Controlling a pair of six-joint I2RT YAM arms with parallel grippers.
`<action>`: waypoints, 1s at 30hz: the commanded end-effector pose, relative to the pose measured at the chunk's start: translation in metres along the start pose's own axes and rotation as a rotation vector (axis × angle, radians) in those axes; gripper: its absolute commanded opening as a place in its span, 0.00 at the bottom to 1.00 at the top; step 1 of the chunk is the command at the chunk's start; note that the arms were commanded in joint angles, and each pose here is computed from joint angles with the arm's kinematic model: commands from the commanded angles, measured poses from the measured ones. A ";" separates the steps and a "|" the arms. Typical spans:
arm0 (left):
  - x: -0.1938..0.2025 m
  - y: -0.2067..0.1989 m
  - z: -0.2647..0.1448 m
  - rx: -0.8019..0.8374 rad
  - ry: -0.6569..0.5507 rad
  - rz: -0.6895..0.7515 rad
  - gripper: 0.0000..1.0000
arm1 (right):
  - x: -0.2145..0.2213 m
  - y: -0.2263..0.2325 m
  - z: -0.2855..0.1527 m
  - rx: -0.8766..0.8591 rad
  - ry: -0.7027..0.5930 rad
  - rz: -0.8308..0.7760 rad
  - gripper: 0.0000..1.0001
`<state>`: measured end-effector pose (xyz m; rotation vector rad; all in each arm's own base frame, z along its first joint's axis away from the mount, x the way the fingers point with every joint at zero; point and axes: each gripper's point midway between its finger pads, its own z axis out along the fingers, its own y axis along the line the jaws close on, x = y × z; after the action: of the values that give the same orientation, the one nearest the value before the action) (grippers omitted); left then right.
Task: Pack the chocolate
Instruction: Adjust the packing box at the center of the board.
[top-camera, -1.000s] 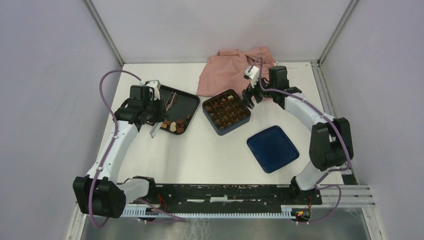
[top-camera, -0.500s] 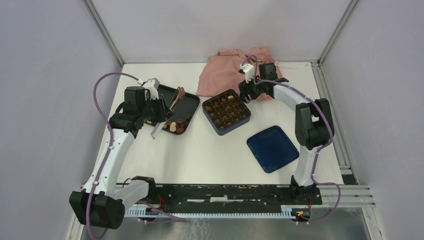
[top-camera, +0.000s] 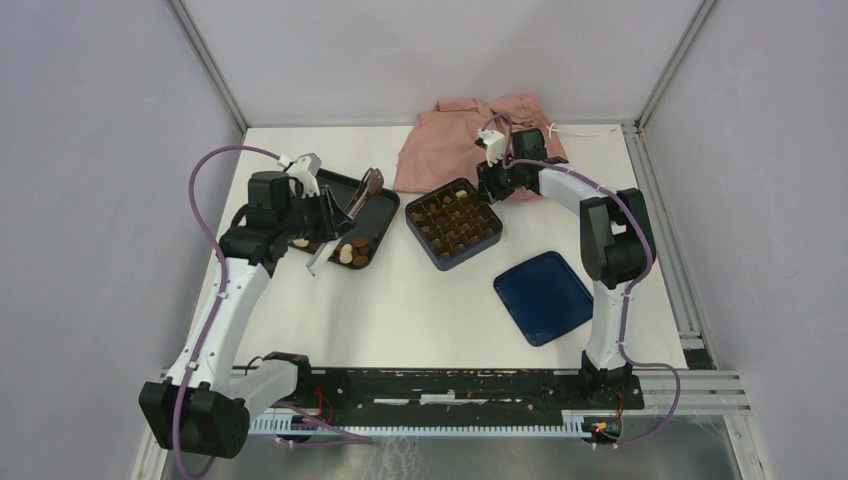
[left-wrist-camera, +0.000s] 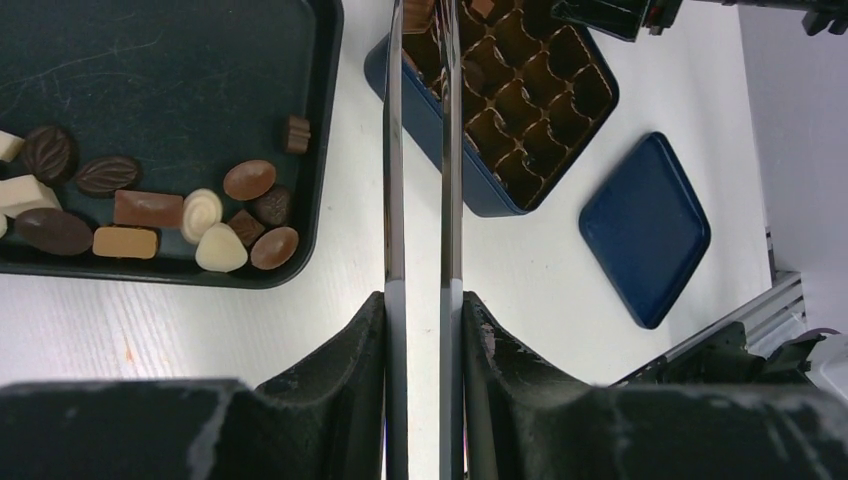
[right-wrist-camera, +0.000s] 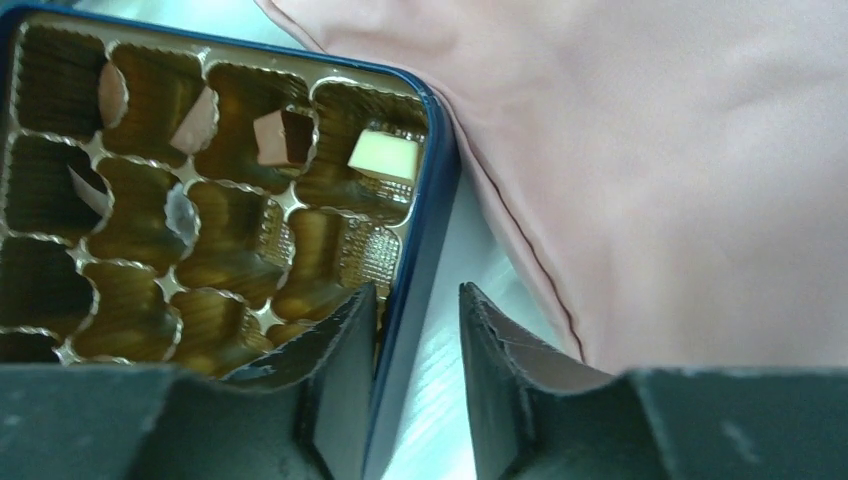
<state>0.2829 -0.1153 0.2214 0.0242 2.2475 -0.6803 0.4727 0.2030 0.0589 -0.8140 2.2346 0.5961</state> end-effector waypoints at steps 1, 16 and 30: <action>-0.019 -0.024 -0.007 0.102 -0.078 -0.006 0.02 | -0.033 -0.003 0.002 0.024 -0.088 -0.020 0.36; -0.019 -0.043 -0.013 0.201 -0.100 0.010 0.02 | -0.083 0.021 -0.062 0.181 -0.303 -0.194 0.01; -0.006 -0.072 -0.016 0.327 -0.105 0.092 0.02 | -0.097 0.075 -0.094 0.198 -0.375 -0.353 0.00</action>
<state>0.2647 -0.1524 0.2416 0.1735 2.1089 -0.9051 0.4360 0.2270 0.1677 -0.9014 1.8446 0.3195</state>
